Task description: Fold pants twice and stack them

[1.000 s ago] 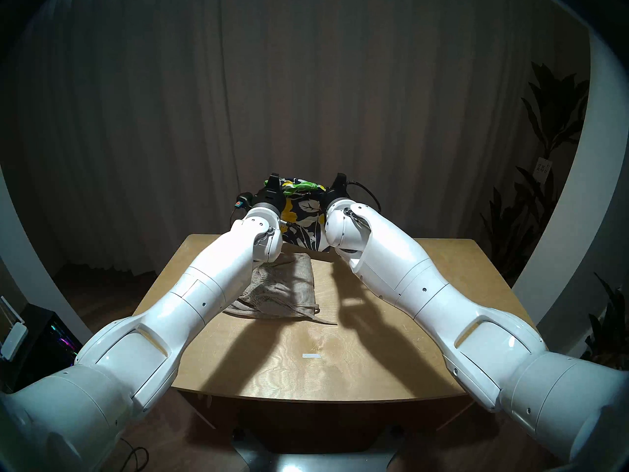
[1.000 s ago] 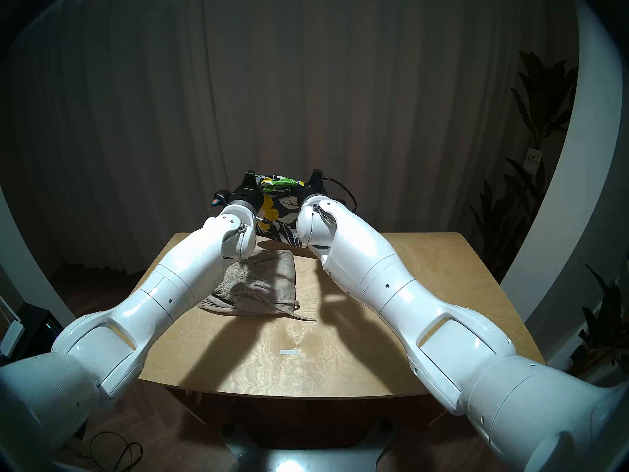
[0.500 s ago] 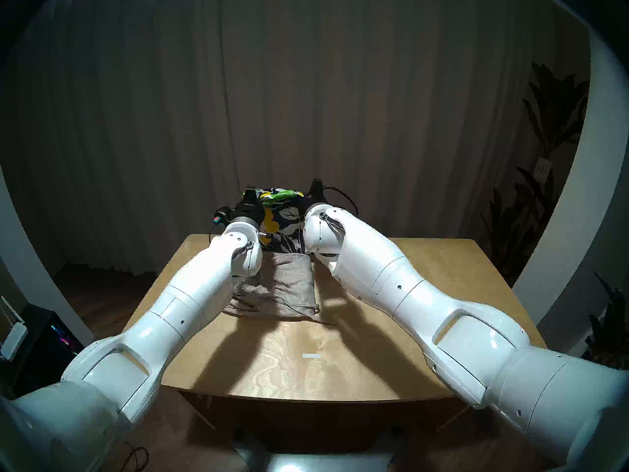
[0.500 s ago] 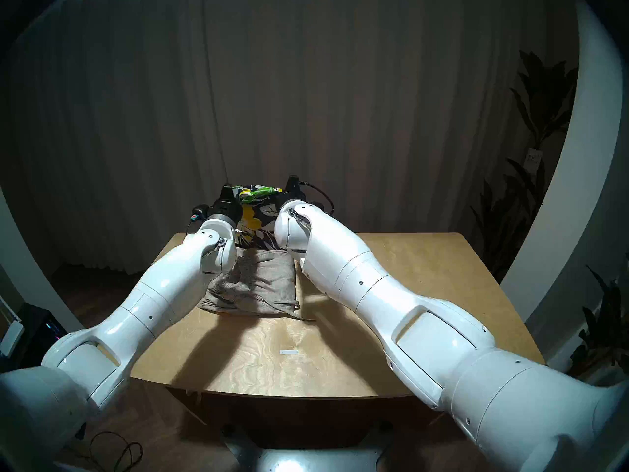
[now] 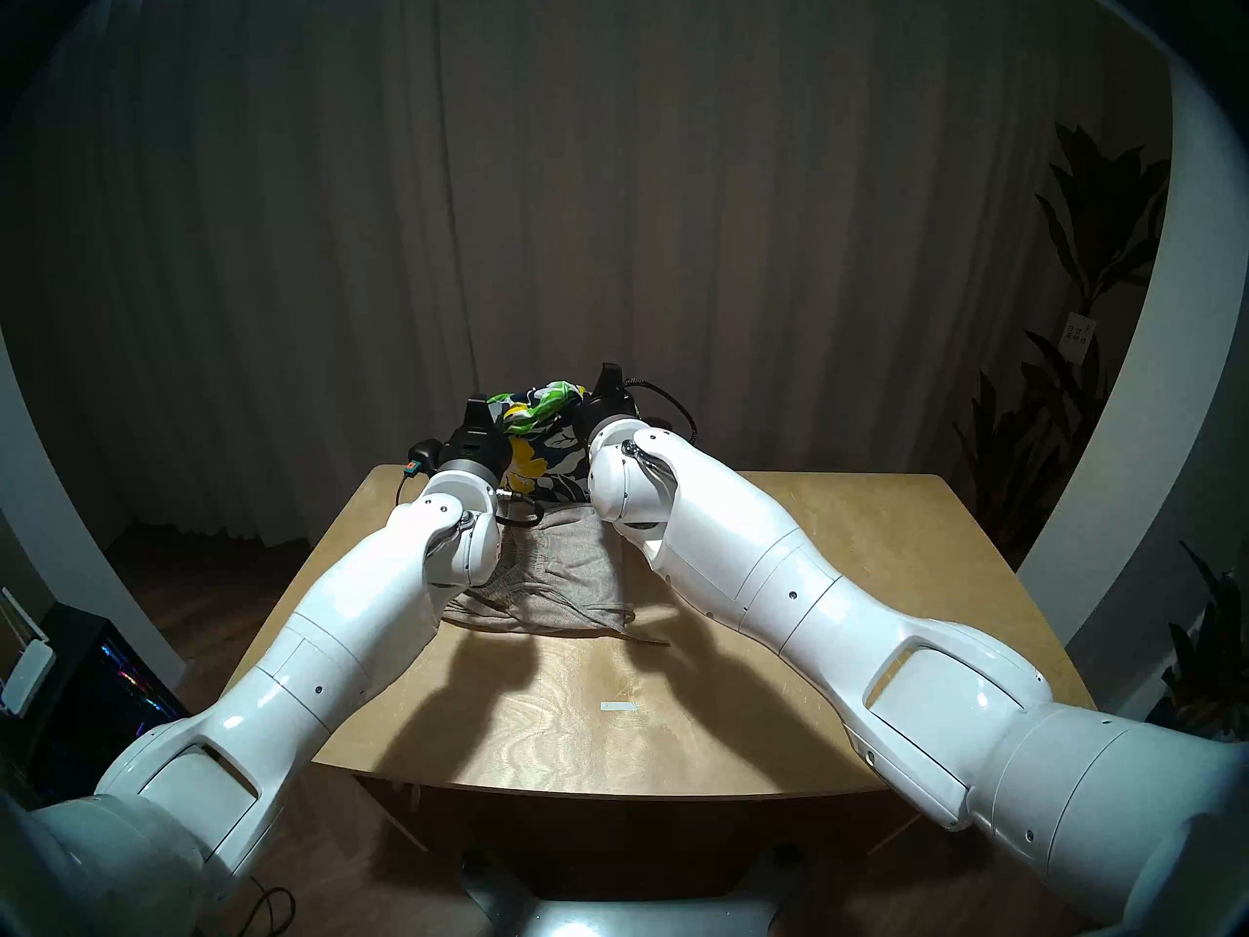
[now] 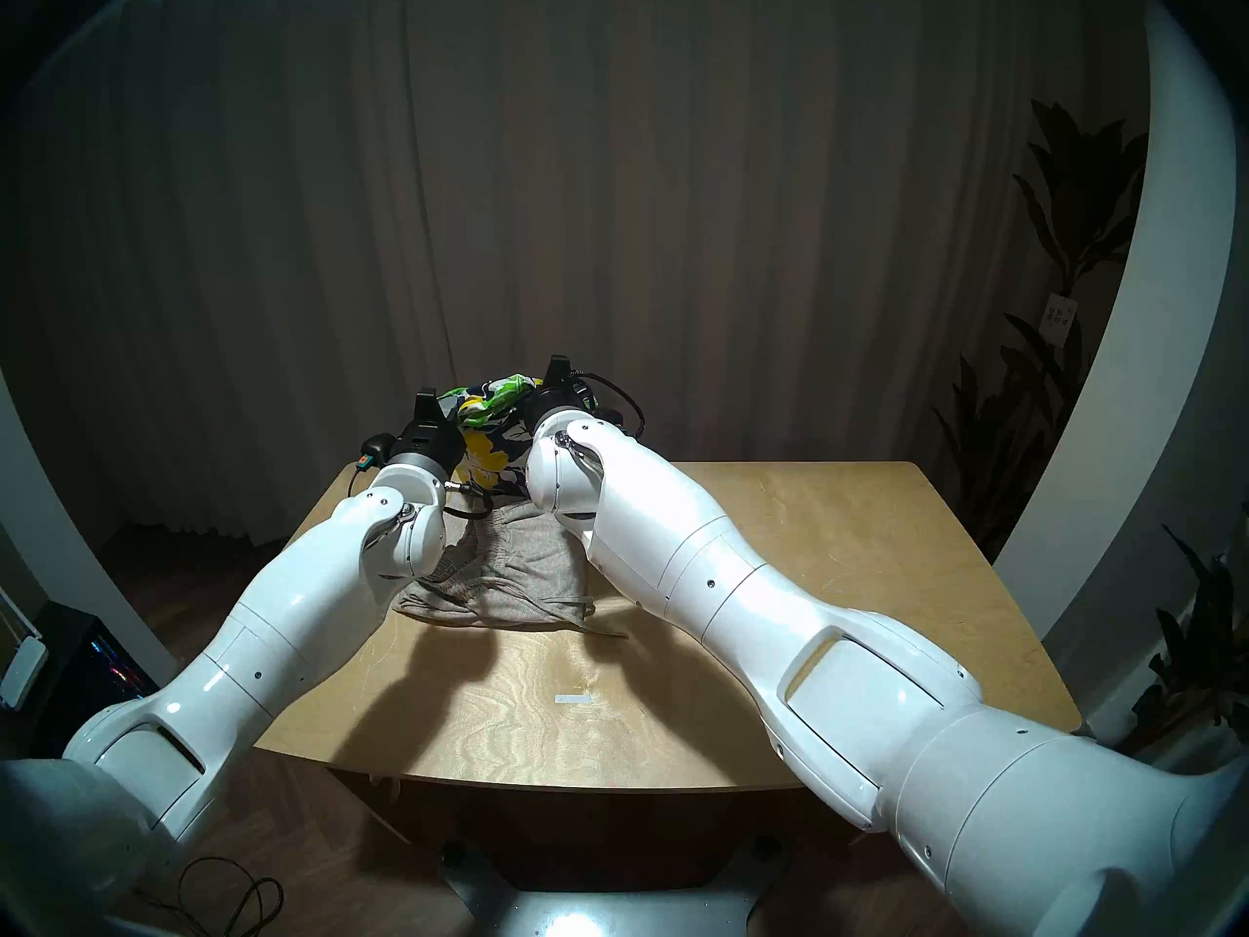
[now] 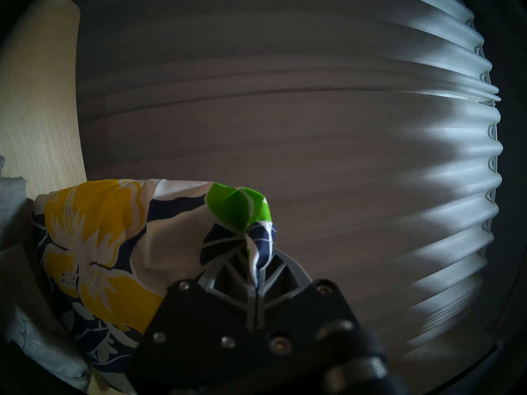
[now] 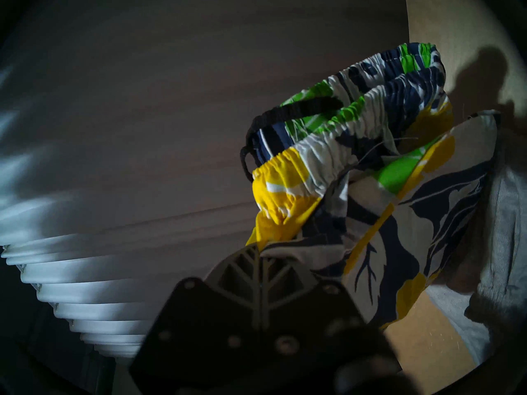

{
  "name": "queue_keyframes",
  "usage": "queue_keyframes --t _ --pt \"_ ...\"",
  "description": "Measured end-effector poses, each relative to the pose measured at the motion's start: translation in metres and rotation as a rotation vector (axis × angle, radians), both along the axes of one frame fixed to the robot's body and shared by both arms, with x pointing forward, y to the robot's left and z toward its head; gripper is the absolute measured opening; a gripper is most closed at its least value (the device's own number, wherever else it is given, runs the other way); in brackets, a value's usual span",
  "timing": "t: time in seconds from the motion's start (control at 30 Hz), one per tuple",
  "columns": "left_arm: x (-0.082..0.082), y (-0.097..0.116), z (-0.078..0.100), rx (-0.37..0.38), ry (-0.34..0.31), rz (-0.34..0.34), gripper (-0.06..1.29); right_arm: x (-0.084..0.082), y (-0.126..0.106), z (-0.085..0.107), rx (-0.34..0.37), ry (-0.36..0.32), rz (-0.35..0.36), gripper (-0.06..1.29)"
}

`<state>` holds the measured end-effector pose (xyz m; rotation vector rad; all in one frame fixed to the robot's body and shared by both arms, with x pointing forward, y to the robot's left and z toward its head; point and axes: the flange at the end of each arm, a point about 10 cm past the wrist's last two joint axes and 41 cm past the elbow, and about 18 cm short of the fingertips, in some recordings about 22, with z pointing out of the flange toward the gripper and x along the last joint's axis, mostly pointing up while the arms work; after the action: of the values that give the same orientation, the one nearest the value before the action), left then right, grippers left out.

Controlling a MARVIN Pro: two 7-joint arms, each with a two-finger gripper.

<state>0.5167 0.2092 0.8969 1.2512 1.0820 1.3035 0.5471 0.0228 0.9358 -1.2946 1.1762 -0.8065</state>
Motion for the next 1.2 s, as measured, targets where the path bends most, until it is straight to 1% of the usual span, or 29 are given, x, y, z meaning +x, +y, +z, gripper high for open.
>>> queue_keyframes --t 0.07,0.1,0.17,0.23,0.37,0.43,0.53,0.6,0.7,0.8,0.83,0.9,1.07,1.2 --pt "-0.007 0.000 -0.003 0.000 0.009 -0.006 -0.03 -0.006 -0.001 -0.005 -0.002 0.006 0.002 -0.03" --pt "-0.013 0.002 -0.006 0.001 0.017 -0.006 -0.03 -0.012 -0.001 -0.010 -0.004 0.014 0.006 -0.03" --pt "-0.018 0.003 -0.009 0.003 0.023 -0.005 -0.03 -0.017 0.000 -0.015 -0.006 0.021 0.010 -0.03" --pt "-0.025 0.007 -0.013 0.009 0.032 0.001 -0.03 -0.027 0.001 -0.024 -0.010 0.040 0.021 -0.03" --pt "-0.035 0.013 -0.018 0.018 0.045 0.010 -0.03 -0.040 0.004 -0.037 -0.016 0.067 0.033 -0.03" --pt "-0.044 0.018 -0.023 0.018 0.060 0.018 -0.03 -0.053 0.005 -0.046 -0.020 0.089 0.044 -0.03" --pt "-0.051 0.020 -0.027 0.016 0.075 0.022 -0.03 -0.062 0.006 -0.052 -0.023 0.103 0.049 -0.03" --pt "-0.062 0.022 -0.037 0.016 0.104 0.022 -0.03 -0.073 0.007 -0.059 -0.030 0.120 0.055 -0.03" --pt "-0.071 0.023 -0.047 0.018 0.129 0.021 -0.03 -0.080 0.006 -0.064 -0.037 0.134 0.057 -0.03" --pt "-0.086 0.022 -0.063 0.026 0.170 0.016 -0.03 -0.091 0.004 -0.072 -0.048 0.157 0.057 -0.03" --pt "-0.094 0.020 -0.071 0.033 0.190 0.010 -0.03 -0.095 0.002 -0.076 -0.054 0.168 0.056 -0.03" --pt "-0.100 0.018 -0.076 0.041 0.204 0.005 -0.03 -0.099 0.001 -0.080 -0.060 0.177 0.055 -0.03" --pt "-0.121 0.016 -0.092 0.060 0.245 0.000 -0.03 -0.111 -0.002 -0.090 -0.079 0.204 0.052 -0.03" --pt "-0.131 0.017 -0.095 0.065 0.255 0.003 -0.03 -0.117 -0.003 -0.092 -0.081 0.208 0.054 -0.03"
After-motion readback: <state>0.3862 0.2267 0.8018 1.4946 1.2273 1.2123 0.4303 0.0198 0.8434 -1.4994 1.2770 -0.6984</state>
